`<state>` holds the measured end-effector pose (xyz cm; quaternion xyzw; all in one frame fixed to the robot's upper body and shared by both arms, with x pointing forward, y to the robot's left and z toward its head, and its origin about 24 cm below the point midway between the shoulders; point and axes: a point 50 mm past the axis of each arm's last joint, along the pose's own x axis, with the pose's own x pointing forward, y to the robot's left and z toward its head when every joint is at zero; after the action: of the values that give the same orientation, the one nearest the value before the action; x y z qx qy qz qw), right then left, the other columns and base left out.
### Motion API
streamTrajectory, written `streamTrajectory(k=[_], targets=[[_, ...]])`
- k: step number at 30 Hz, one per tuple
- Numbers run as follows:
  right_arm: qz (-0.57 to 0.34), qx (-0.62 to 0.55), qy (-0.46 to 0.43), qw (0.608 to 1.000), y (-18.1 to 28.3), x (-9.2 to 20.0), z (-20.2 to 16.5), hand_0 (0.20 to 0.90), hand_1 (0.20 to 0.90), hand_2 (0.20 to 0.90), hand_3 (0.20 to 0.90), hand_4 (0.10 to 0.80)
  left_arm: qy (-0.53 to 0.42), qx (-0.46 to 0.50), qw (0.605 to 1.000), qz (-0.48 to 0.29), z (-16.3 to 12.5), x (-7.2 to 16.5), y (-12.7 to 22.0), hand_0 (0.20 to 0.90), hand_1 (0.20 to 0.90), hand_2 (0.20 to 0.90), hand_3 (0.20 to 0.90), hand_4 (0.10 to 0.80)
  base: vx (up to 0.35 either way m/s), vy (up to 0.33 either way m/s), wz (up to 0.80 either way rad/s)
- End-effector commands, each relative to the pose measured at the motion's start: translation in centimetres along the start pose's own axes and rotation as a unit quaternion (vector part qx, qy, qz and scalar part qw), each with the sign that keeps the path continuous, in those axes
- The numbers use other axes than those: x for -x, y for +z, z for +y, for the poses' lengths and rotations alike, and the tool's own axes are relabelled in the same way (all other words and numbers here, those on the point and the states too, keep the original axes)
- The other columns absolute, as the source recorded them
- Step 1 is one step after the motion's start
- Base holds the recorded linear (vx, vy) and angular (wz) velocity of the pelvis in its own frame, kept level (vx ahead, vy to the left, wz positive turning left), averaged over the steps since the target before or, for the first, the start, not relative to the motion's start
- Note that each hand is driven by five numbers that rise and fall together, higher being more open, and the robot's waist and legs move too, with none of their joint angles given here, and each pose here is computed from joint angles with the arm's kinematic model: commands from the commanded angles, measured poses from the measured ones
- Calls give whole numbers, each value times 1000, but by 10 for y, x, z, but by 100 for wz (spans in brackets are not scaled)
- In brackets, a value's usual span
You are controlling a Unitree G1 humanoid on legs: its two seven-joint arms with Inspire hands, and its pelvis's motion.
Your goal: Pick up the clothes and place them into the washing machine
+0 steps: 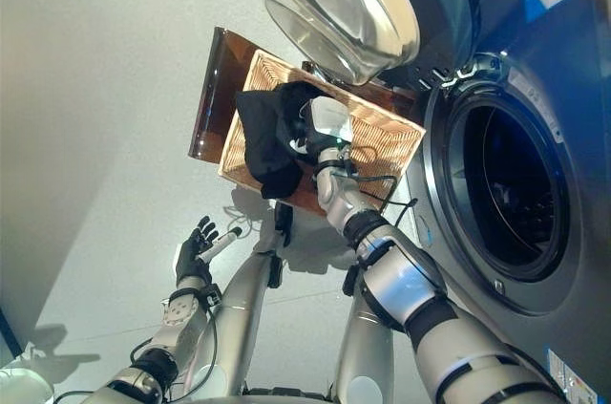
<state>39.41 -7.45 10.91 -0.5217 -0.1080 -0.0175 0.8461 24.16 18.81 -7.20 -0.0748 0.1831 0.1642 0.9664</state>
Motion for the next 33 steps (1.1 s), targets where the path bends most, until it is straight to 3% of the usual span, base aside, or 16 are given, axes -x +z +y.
streamTrajectory(k=[1,13,28,33], targets=[[-68,-54,-19,996,30,0,-4,200,200,200,200,300,35,-6,999,-2,24,7,-7,900,900,900,900,800,54,-28,-2],[-50,-100,-10,994,1,25,9,200,200,200,200,300,41,-2,999,25,24,12,-20,900,900,900,900,800,38,-19,0],[-17,-217,-43,975,-38,60,-1,200,200,200,200,300,55,5,997,52,28,19,-33,900,900,900,900,800,25,-15,-3],[-13,-208,-40,977,-47,65,-2,200,200,200,200,300,58,3,997,59,32,21,-37,900,900,900,900,800,-2,-4,1]])
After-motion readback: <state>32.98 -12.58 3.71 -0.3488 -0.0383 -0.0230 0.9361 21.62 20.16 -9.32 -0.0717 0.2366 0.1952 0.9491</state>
